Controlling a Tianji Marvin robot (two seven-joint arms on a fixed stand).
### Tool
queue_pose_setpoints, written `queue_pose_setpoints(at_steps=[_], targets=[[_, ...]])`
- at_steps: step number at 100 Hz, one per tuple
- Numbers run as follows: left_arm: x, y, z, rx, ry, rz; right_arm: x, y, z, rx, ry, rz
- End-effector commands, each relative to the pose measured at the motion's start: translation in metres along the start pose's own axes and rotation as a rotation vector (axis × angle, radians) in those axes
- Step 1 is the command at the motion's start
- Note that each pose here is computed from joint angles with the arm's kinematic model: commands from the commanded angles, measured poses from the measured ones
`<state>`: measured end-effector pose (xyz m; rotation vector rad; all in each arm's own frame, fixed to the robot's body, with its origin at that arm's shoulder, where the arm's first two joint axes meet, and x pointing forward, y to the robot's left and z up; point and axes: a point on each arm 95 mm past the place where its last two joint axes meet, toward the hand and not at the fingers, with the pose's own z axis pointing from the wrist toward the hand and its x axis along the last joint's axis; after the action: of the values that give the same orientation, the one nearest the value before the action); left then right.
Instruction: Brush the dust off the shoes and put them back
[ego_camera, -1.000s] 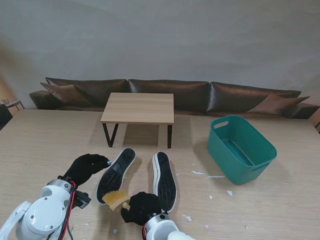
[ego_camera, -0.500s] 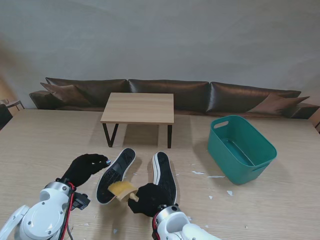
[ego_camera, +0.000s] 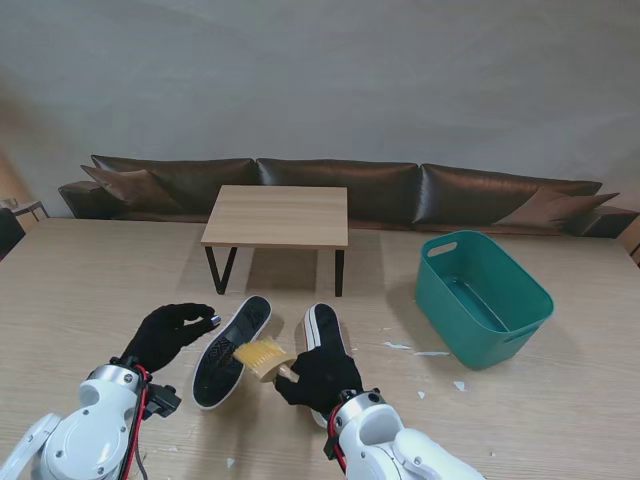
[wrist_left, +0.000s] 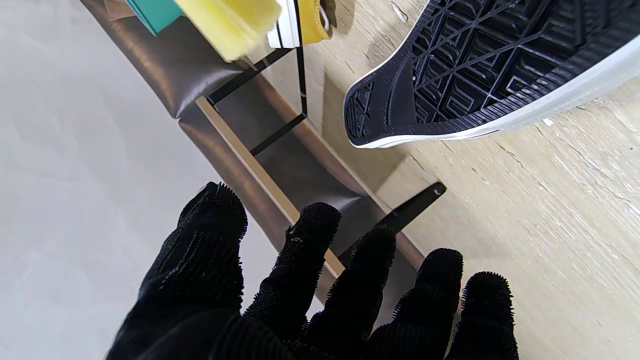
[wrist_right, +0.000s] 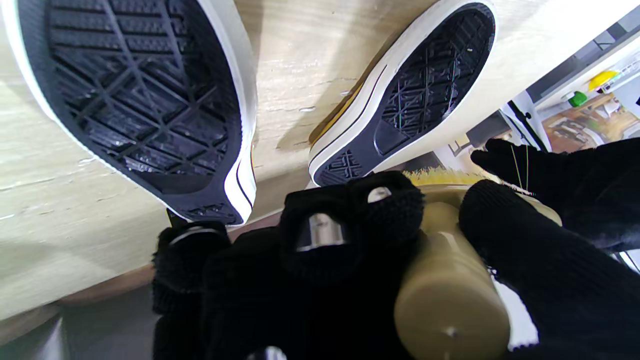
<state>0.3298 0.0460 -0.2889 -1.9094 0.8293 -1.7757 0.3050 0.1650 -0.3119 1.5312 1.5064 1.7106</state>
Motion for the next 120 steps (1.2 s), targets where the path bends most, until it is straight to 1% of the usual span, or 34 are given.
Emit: queue_pose_setpoints(at_steps=[1, 15, 29, 45, 69, 94, 111, 120], targets=[[-0.003, 0.005, -0.001, -0.014, -0.008, -0.008, 0.002, 0.003, -0.003, 0.006, 0.015, 0.002], [-0.006, 0.006, -0.001, -0.006, -0.012, -0.01, -0.002, 0.016, -0.005, -0.014, 0.021, 0.006], [-0.006, 0.007, 0.0, 0.0, -0.008, -0.006, -0.006, 0.032, -0.006, -0.041, 0.02, 0.015], [-0.007, 0.007, 0.001, 0.002, -0.003, 0.004, -0.012, 0.053, -0.006, -0.071, 0.012, 0.019], [-0.007, 0.008, 0.002, 0.001, -0.001, 0.01, -0.028, 0.089, -0.003, -0.111, -0.021, 0.001], [-0.009, 0.008, 0.003, -0.003, 0.004, 0.026, -0.048, 0.132, 0.008, -0.167, -0.087, -0.042], [-0.01, 0.008, 0.002, -0.007, 0.001, 0.037, -0.069, 0.162, 0.019, -0.204, -0.155, -0.089], [-0.011, 0.009, 0.003, -0.009, 0.0, 0.039, -0.08, 0.177, 0.021, -0.211, -0.194, -0.116]])
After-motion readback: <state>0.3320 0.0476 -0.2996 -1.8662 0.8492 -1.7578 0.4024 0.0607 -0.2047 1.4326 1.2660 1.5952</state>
